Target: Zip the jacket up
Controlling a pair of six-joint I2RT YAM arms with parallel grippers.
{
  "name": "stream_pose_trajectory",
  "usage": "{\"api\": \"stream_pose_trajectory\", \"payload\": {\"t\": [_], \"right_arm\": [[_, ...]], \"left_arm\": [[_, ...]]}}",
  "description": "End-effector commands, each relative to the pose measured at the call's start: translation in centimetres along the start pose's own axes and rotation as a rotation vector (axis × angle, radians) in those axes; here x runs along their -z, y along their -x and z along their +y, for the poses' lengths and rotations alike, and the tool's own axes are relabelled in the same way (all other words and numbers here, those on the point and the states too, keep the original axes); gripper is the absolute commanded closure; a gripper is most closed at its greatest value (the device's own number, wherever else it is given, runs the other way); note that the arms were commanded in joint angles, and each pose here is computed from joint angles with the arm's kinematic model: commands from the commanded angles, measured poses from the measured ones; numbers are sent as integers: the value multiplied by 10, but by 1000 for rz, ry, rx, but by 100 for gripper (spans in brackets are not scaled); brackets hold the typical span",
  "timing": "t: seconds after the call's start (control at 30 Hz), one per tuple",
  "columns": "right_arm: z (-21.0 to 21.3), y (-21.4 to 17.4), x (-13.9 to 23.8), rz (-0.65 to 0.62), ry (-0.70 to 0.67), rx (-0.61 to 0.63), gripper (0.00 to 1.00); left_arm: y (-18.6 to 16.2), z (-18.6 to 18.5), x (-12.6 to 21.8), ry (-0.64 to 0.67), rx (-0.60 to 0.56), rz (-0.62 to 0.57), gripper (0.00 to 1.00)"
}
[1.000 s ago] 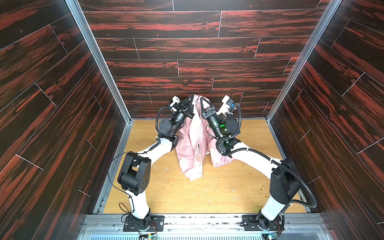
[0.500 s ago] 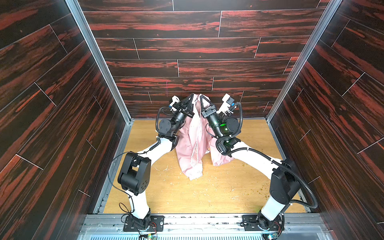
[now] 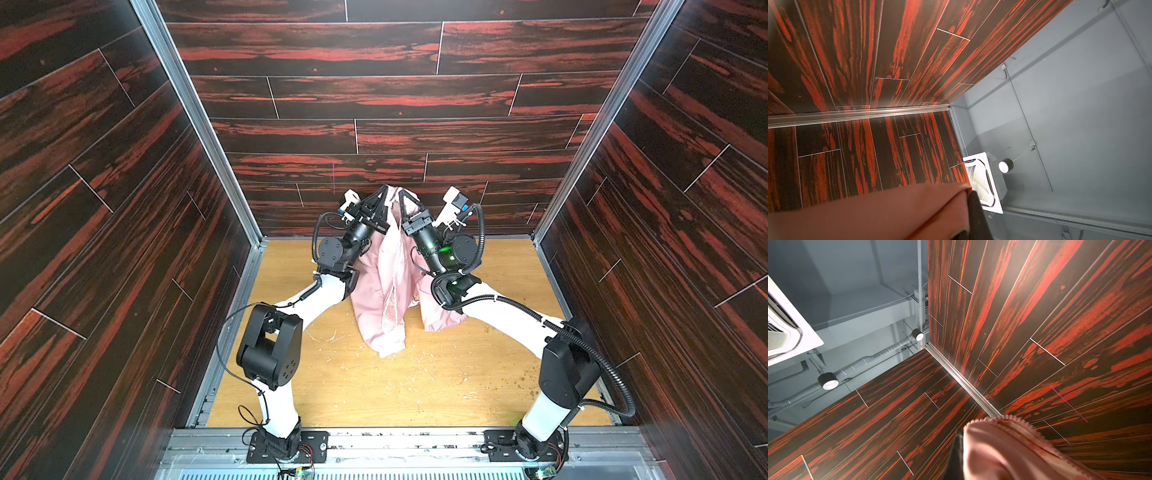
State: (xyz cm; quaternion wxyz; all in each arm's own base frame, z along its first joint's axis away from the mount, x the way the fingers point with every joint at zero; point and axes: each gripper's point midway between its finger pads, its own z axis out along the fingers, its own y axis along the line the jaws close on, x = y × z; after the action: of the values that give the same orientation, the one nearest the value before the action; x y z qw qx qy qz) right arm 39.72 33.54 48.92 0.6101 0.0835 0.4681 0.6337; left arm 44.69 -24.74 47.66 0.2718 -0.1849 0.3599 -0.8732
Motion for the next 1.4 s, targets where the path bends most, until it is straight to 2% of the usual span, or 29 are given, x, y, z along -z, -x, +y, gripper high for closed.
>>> {"api": "stream_pose_trajectory", "payload": {"t": [0.0,0.2,0.53,1.37], "right_arm": [[12,0,-7,-17,51,-18,100],[9,-3,-7,-9,42,-20,100],[14,16,-1,-75,21,25,100],[2,9,2,-56,-12,-8,100]], "left_arm": [[-13,-29,-7,-101,-16,48,100],[-13,-28,-8,-102,-13,49,100],[-14,-32,-8,-109,-18,46,100],[-15,-38,-11,-126,-17,47,100]]}}
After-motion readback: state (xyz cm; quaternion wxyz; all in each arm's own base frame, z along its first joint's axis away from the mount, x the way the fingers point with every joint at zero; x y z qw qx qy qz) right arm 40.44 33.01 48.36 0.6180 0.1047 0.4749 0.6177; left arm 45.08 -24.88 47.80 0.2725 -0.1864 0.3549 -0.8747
